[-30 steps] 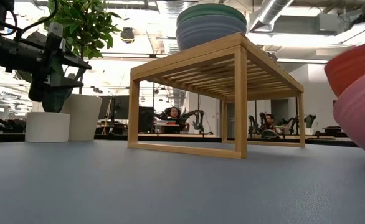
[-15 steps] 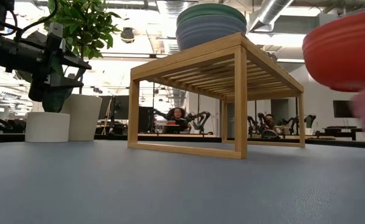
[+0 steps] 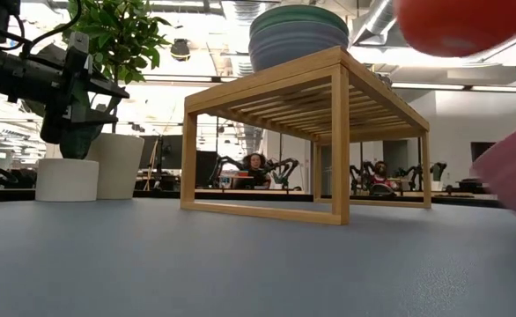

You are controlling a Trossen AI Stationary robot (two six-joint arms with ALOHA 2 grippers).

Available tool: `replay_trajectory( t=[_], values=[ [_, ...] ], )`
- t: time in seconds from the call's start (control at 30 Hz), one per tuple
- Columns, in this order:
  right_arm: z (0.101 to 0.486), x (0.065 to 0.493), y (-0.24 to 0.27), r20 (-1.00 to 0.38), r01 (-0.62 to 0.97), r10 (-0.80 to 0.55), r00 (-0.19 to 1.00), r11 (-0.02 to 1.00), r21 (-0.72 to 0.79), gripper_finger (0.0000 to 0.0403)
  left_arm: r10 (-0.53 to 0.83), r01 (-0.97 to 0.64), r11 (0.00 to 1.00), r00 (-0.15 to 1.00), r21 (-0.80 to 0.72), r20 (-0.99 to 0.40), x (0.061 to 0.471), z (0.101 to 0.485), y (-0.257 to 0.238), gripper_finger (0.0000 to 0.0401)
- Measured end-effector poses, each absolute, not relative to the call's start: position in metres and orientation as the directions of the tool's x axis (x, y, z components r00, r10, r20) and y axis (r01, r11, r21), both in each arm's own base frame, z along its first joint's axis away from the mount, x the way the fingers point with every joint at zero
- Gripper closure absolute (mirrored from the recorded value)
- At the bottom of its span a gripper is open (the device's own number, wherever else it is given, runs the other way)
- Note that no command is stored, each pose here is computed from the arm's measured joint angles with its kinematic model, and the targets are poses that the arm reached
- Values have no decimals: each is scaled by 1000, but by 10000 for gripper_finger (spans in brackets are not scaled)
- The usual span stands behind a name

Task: Place and stack bowls onto a shelf
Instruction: Stack the orange bowl on top of the green bowl

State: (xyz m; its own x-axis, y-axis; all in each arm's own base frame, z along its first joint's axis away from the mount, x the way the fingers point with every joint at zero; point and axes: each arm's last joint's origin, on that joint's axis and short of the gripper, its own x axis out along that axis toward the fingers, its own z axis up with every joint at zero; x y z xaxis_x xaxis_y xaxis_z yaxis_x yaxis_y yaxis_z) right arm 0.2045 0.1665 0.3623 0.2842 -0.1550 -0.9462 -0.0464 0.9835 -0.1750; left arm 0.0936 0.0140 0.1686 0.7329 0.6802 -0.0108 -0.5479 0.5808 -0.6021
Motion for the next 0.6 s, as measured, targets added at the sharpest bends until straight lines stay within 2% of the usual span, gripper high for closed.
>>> replay_trajectory(
  t=[0.2,0.6],
  values=[
    [404,220,141,-901,-222,-127,416,946,-236,373,680,-548,581,733,-602,-10,94,169,14,148],
    [460,243,56,-802,-315,-200,563,845,-432,373,681,-555,588,733,-589,-11,94,169,14,148]
  ],
)
